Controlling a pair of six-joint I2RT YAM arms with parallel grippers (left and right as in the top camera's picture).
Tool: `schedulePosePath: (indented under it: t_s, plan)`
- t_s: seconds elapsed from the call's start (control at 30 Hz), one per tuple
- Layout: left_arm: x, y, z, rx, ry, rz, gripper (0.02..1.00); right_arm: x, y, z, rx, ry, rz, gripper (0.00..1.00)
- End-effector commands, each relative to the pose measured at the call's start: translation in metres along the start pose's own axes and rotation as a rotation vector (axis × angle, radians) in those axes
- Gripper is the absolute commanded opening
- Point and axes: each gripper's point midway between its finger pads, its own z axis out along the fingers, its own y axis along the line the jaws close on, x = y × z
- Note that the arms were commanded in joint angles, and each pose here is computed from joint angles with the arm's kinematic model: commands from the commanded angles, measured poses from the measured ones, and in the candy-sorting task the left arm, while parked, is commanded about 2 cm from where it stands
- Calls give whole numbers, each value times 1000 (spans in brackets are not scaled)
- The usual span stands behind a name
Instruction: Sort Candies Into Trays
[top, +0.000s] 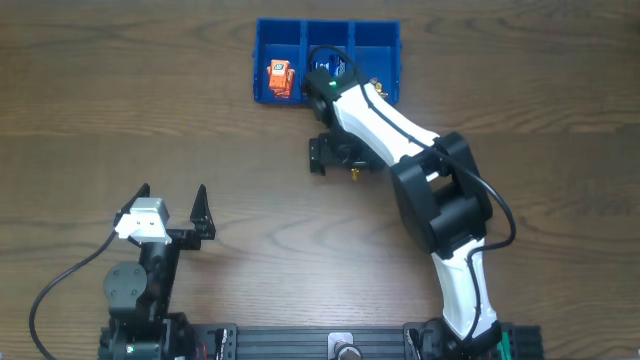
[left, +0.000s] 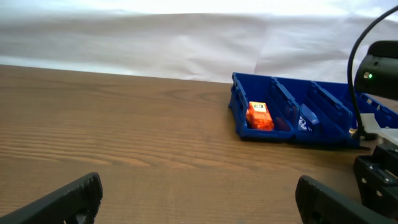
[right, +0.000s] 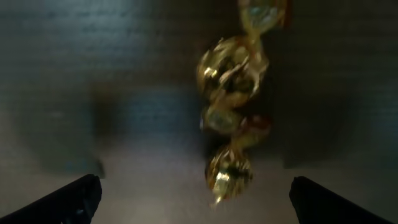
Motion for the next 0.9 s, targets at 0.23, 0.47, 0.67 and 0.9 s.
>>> schedulePosePath:
  t_s: [0.23,0.47,0.67,0.9]
  plan:
    - [17,-1,1,13,48,9,998,-9,-13,1,-45,5,69,1000]
    - [17,-1,1,13,48,9,998,-10,-13,7,-48,0,66,816]
    - [17,-1,1,13,48,9,998,-8,-14,10,-45,2,66,665]
    - [17,-1,1,13,48,9,998,-9,-13,10,-47,0,66,362]
